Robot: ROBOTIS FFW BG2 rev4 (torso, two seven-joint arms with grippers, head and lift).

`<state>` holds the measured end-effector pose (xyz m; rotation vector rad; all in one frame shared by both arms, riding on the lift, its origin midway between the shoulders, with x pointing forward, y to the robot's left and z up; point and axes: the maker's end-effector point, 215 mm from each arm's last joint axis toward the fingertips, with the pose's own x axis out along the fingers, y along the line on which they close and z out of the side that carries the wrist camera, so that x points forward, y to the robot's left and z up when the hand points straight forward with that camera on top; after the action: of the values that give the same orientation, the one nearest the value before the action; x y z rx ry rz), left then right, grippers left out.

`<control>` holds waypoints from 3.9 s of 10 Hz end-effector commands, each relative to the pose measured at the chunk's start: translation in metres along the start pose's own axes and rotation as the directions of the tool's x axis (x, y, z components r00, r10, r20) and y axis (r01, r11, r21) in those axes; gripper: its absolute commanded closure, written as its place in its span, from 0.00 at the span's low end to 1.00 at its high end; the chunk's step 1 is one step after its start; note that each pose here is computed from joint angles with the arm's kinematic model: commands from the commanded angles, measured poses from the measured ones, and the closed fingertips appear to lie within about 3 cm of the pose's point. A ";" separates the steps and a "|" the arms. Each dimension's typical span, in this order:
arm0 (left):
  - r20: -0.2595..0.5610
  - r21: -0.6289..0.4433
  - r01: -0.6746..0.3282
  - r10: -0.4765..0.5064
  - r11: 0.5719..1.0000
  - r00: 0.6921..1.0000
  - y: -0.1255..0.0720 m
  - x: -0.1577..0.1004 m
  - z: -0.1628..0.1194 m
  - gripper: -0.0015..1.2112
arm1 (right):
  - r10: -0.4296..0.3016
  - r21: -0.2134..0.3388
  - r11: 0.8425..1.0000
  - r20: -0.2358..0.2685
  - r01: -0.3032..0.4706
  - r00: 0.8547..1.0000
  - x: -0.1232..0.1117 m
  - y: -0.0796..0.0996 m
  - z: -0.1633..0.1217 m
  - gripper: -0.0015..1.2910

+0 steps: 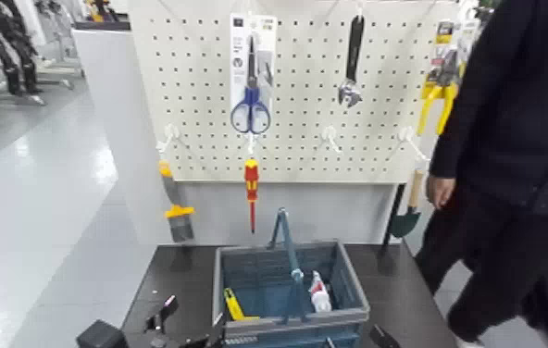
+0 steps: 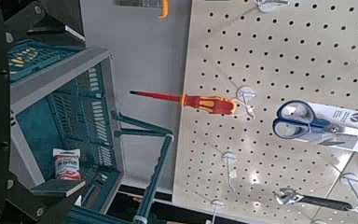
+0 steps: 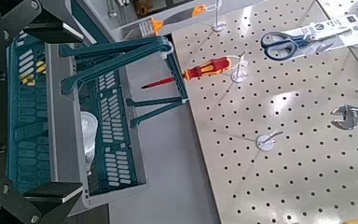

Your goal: Put the blue scissors into the crate.

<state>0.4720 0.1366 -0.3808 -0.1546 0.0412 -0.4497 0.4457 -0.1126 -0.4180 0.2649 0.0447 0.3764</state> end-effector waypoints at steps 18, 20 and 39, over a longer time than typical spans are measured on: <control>0.041 0.054 0.258 -0.260 0.965 0.965 0.022 0.096 0.139 0.07 | 0.007 0.002 1.000 0.002 -0.007 1.000 0.002 0.004 0.000 0.10; 0.055 0.085 0.290 -0.296 0.953 0.954 0.021 0.108 0.162 0.06 | 0.011 0.004 1.000 0.002 -0.011 1.000 0.004 0.006 0.000 0.10; 0.102 0.301 0.524 -0.573 0.797 0.813 -0.015 0.220 0.312 0.05 | 0.062 0.010 0.998 0.017 -0.062 0.998 0.014 0.018 0.006 0.10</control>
<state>0.6842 0.0739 -0.0763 0.0476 -0.2571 -1.0170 0.4525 -0.0926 -0.4075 0.2803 0.0226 0.4359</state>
